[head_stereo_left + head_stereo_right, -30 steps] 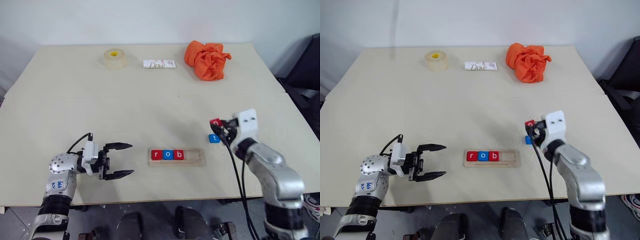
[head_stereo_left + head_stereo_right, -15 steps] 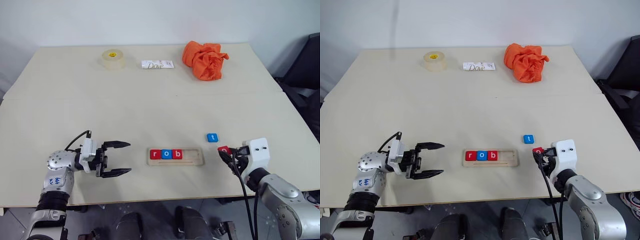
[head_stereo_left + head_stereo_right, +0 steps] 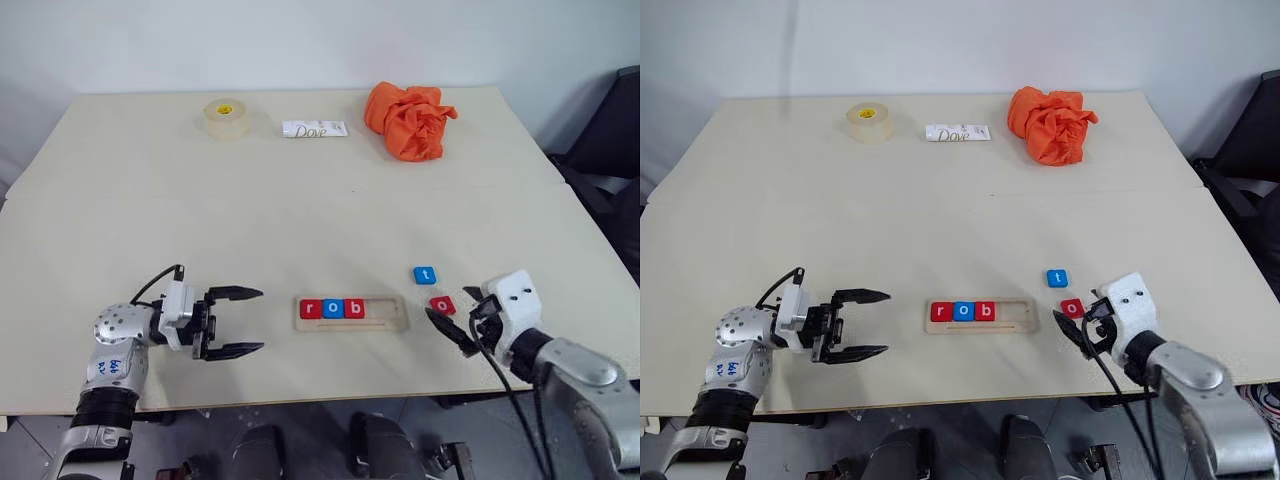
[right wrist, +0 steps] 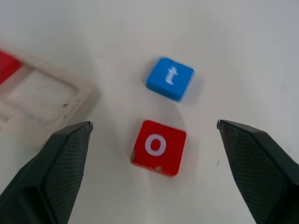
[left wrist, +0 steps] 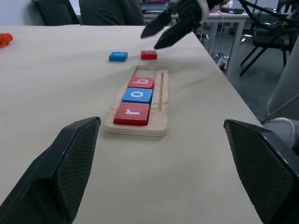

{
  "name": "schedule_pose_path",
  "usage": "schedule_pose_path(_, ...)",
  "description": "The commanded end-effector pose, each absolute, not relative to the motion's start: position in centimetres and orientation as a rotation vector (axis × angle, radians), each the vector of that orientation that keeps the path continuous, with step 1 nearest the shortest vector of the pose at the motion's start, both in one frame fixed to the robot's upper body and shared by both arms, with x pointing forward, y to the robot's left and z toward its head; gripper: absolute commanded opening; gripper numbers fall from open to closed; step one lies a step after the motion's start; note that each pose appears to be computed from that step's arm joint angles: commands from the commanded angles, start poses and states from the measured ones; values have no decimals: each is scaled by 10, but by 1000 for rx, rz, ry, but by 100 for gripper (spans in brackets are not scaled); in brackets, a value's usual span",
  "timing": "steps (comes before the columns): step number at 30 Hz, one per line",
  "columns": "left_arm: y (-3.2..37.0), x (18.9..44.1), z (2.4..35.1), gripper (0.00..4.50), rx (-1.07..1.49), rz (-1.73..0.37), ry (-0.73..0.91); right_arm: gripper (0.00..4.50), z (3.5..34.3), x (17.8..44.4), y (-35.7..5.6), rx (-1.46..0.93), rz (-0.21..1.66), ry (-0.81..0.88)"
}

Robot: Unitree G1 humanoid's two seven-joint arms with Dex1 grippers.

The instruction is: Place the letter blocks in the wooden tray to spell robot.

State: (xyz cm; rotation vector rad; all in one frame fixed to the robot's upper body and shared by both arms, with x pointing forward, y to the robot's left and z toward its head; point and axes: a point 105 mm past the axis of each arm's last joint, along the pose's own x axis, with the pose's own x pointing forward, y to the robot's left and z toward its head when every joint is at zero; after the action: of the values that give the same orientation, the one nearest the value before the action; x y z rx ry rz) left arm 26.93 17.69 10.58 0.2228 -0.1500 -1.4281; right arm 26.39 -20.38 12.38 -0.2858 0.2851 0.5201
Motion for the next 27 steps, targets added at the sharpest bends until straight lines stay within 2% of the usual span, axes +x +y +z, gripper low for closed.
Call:
schedule_pose_path(1, 173, 265, 111, 450, 228, -1458, -190, 448, 135, 263, -200, -428, 723, 272)
schedule_pose_path(4, 171, 264, 109, 450, 222, -1456, -194, 448, 134, 265, -204, -570, 910, 327)
schedule_pose_path(7, 170, 263, 109, 450, 217, -1453, -198, 448, 133, 273, -210, -654, 1022, 365)
schedule_pose_path(12, 172, 255, 106, 450, 212, -1434, -195, 448, 129, 293, -222, -766, 1133, 425)
schedule_pose_path(21, 180, 242, 104, 450, 213, -1366, -179, 448, 110, 308, -231, -846, 1228, 510)
schedule_pose_path(22, 180, 241, 104, 450, 212, -1363, -178, 410, 111, 309, -228, -835, 1231, 498)
schedule_pose_path(24, 180, 240, 104, 450, 211, -1360, -178, 369, 112, 310, -225, -820, 1236, 490)
schedule_pose_path(27, 179, 240, 104, 450, 208, -1356, -179, 262, 112, 310, -225, -823, 1243, 494)
